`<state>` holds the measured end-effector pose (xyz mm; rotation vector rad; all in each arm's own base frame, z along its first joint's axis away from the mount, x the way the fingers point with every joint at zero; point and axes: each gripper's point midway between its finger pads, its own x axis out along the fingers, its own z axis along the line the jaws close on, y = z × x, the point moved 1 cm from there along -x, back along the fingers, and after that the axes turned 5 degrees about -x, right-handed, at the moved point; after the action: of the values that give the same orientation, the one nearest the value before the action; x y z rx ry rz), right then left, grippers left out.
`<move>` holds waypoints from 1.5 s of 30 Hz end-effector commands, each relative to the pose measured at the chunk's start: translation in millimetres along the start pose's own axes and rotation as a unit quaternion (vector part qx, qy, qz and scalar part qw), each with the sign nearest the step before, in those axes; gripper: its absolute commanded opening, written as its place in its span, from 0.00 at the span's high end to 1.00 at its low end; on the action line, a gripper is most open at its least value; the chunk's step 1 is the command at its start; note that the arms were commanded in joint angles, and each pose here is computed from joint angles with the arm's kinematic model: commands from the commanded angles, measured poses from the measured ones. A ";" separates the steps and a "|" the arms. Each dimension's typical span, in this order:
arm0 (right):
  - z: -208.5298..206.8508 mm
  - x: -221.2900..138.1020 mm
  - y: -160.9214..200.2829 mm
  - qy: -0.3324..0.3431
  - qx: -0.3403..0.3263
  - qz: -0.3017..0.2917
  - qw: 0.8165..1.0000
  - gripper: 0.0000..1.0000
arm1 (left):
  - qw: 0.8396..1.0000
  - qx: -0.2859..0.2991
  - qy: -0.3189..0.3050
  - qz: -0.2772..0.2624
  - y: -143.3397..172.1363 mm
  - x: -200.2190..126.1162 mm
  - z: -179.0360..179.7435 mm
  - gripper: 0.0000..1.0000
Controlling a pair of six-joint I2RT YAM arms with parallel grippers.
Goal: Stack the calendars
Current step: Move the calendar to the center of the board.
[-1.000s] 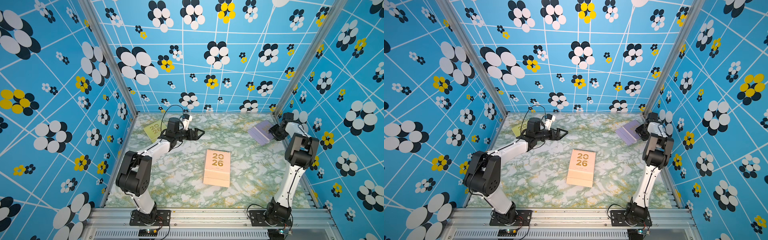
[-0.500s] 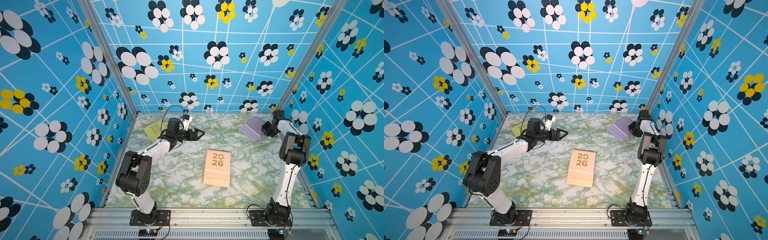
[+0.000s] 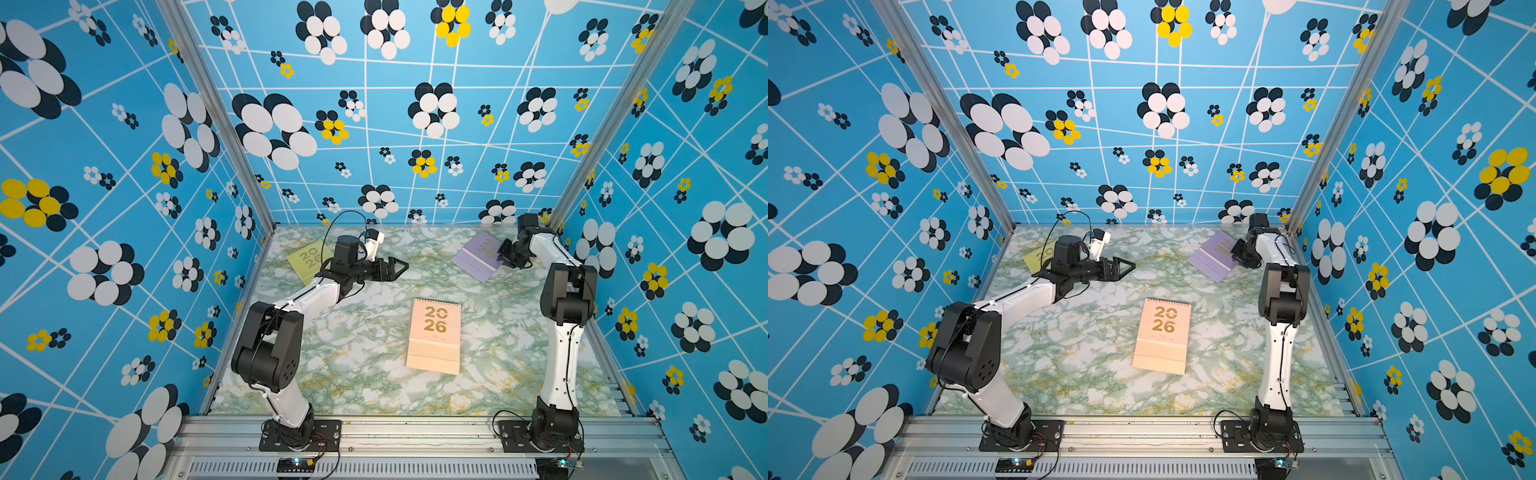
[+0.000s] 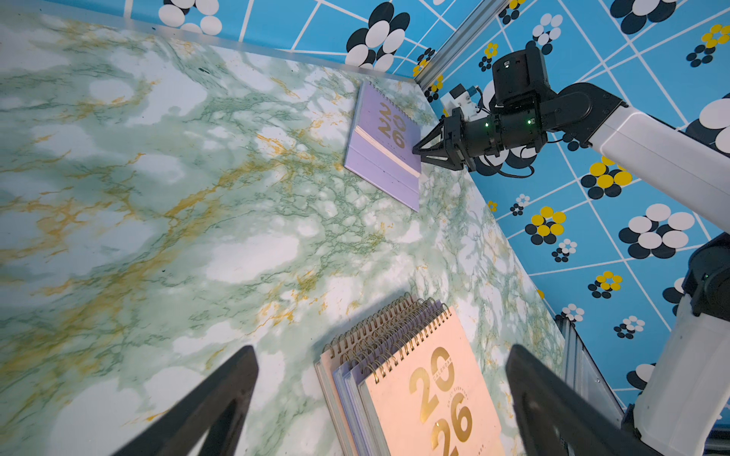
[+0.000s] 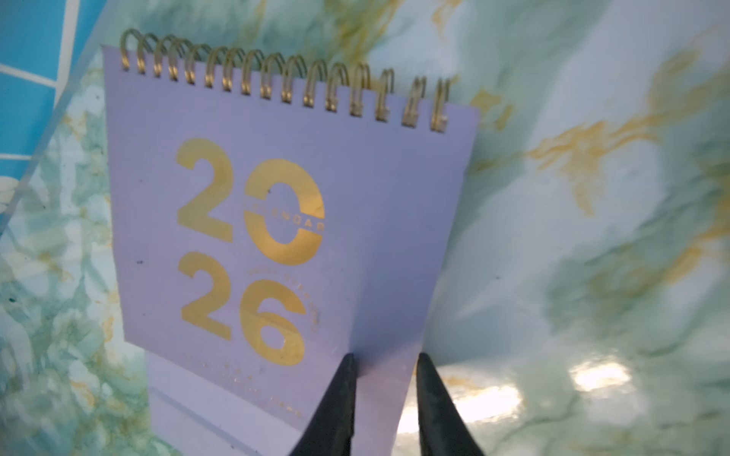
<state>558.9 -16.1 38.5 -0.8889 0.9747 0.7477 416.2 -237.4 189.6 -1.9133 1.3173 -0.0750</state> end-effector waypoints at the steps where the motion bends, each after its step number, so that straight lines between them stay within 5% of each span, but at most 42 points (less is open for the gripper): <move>1: -1.2 25.4 56.0 0.034 -0.033 0.105 0.993 0.72 | 1.000 0.007 0.008 0.005 -11.3 5.0 -0.9 0.00; 13: 41.1 46.9 74.1 0.017 -0.068 0.135 0.988 0.71 | 0.999 -0.001 -0.023 0.029 -28.2 31.4 23.4 0.00; 22: 76.6 52.8 110.3 0.018 -0.166 0.175 0.970 0.71 | 0.996 -0.020 -0.042 0.071 -29.6 63.2 53.0 0.00; 45: 204.4 46.7 168.7 -0.104 -0.284 0.165 0.939 0.66 | 0.977 -0.070 -0.165 0.113 -11.6 53.9 123.4 0.01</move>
<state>526.9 225.2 37.4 -1.1660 0.6926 1.3431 502.2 -225.0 107.6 -1.7983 1.3472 0.3573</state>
